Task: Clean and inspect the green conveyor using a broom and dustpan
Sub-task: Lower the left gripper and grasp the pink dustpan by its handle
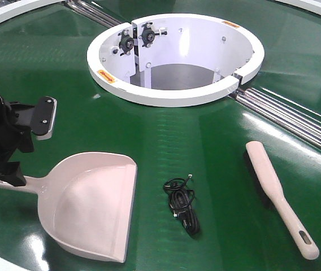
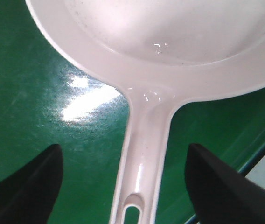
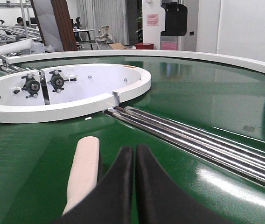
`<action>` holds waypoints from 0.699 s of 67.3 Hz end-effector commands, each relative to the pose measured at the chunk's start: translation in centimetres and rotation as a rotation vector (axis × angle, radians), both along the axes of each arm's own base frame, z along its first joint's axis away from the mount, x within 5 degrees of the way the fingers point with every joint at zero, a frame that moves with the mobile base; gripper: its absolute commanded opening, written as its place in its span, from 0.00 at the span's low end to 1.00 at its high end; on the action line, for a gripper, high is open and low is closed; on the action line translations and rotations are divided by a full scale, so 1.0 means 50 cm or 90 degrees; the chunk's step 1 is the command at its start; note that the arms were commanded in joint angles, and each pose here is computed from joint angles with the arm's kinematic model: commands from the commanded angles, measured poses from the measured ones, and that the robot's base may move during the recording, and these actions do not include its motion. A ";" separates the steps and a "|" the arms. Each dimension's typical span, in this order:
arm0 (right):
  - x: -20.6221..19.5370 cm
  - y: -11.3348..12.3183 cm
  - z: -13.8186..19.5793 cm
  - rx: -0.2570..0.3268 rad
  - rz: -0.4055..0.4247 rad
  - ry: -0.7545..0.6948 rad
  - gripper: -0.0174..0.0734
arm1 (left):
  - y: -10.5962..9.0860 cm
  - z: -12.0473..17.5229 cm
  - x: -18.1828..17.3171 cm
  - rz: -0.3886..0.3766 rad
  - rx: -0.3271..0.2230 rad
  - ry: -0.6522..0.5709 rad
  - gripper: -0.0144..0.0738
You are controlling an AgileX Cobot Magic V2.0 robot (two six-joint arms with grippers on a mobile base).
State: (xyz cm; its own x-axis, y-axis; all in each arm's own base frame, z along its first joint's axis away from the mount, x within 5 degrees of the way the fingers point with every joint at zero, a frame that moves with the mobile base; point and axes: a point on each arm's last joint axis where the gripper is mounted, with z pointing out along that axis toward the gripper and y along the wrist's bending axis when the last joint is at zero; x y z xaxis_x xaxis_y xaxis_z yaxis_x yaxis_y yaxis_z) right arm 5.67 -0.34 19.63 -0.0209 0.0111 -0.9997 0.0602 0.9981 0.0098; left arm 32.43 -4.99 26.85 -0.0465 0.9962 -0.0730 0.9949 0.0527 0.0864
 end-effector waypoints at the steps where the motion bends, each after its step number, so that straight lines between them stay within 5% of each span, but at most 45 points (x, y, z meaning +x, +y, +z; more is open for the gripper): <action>1: -0.001 0.000 0.001 -0.005 -0.003 -0.044 0.18 | -0.007 0.024 -0.001 -0.023 -0.009 -0.025 0.76; 47: -0.001 0.000 0.001 -0.005 -0.003 -0.044 0.18 | -0.008 -0.065 0.023 -0.048 0.014 0.053 0.67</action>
